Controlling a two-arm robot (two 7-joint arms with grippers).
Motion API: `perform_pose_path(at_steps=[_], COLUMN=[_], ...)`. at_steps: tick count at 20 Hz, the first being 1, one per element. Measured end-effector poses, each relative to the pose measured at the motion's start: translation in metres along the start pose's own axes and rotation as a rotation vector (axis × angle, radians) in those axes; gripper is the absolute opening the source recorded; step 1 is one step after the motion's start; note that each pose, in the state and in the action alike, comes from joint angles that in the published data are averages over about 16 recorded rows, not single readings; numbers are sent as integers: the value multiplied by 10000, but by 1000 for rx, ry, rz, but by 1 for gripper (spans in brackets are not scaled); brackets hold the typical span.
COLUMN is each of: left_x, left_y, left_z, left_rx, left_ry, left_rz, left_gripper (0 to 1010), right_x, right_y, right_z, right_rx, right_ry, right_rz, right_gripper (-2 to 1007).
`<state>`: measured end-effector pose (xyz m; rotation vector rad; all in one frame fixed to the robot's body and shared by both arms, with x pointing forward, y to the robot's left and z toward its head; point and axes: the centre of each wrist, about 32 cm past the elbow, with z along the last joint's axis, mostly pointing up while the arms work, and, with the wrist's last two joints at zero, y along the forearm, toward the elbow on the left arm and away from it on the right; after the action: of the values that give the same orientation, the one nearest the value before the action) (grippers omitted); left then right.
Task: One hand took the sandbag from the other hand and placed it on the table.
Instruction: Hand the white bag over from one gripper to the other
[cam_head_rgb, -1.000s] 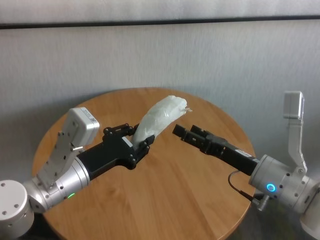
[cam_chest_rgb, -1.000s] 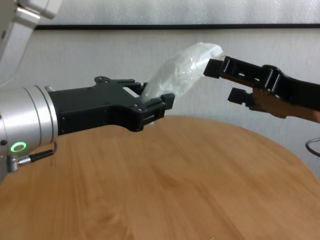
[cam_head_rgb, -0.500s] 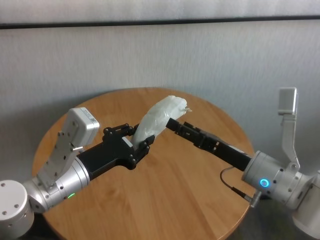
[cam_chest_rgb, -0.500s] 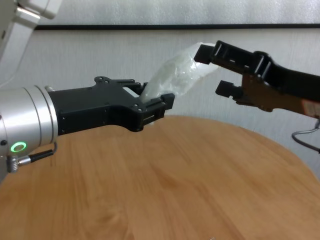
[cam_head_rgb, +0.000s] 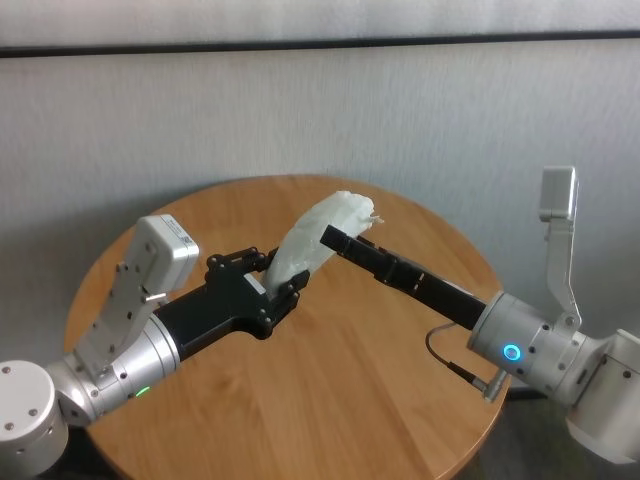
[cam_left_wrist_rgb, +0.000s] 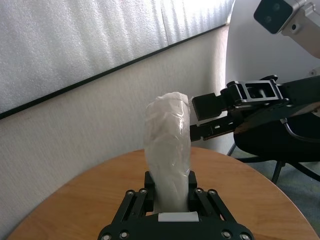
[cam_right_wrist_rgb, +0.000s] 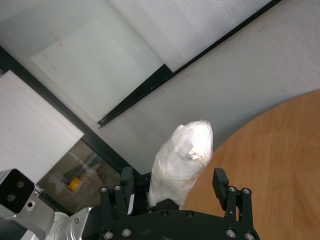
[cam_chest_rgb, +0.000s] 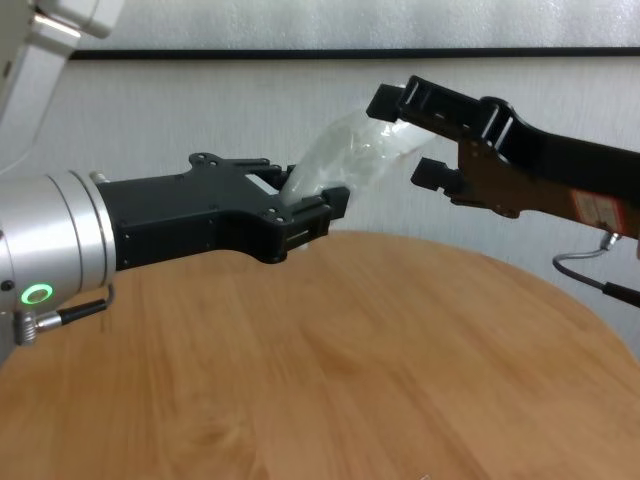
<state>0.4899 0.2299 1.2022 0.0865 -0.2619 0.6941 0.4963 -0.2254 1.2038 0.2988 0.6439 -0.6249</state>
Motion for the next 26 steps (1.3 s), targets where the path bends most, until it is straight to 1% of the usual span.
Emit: perform_pose_path(at_steps=[8, 15, 20, 26], left_x=[0, 0, 0, 0], left_y=[0, 0, 0, 0], left_z=[0, 0, 0, 0], left_rx=[0, 0, 0, 0], left_ry=[0, 0, 0, 0], left_rz=[0, 0, 0, 0], left_gripper=[385, 385, 385, 385], right_x=[19, 39, 50, 55], right_y=[97, 167, 196, 205], right_z=[20, 33, 39, 40], right_rx=[9, 8, 5, 3], right_ry=[31, 46, 50, 50], right_rz=[1, 1, 0, 0], right_gripper=[1001, 1001, 1001, 979])
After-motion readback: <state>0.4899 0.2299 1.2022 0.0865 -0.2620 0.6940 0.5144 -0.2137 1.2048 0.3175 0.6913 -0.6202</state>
